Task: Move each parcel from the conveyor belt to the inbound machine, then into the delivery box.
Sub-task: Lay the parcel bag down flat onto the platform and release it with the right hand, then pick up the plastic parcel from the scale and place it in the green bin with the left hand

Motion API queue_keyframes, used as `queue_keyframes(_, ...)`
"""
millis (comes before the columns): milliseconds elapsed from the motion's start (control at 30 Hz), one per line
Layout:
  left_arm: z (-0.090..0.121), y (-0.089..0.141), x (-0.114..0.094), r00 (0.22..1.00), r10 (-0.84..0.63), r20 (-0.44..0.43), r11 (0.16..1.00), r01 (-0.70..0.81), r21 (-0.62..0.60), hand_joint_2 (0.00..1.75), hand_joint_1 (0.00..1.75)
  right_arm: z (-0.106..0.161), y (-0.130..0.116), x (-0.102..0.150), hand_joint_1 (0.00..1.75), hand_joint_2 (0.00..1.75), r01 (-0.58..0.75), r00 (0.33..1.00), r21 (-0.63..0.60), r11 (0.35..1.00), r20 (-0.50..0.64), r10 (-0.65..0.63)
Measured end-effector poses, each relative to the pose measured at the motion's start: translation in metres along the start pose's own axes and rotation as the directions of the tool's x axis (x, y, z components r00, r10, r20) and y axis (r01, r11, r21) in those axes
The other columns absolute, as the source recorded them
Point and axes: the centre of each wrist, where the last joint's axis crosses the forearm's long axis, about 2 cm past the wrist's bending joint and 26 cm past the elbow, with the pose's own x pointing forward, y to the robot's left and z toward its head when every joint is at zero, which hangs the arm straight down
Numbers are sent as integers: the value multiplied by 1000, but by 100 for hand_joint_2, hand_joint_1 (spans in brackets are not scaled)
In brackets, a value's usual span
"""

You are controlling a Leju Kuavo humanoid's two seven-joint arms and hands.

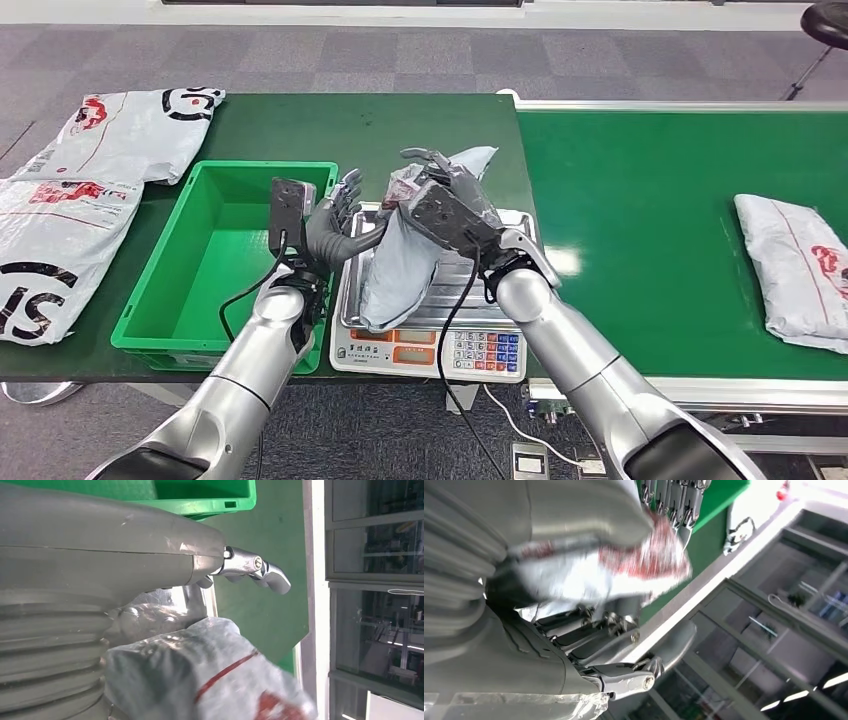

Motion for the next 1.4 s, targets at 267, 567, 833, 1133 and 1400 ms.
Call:
queue_keyframes(267, -2, -8, 5, 999, -34, 9, 998, 34, -44, 175, 0, 26, -10, -29, 0, 175, 235, 972, 6, 972, -31, -234)
queue_keyframes(567, 0, -33, 5, 954, -298, 20, 887, 284, -364, 175, 0, 38, -16, -42, 0, 175, 253, 967, -70, 965, -28, -255)
queue_keyframes(833, 14, -62, -16, 796, -601, 71, 629, 526, -572, 175, 0, 46, -45, -53, 0, 175, 268, 959, -234, 934, -24, -281)
queue_keyframes(1133, 15, -74, -19, 607, -770, 196, 315, 629, -711, 175, 9, 51, -57, -61, 0, 175, 290, 953, -255, 922, -7, -302)
queue_keyframes(1400, 11, -74, -17, 551, -797, 246, 240, 665, -707, 175, 175, 48, -60, -58, 0, 175, 292, 954, -238, 926, 2, -300)
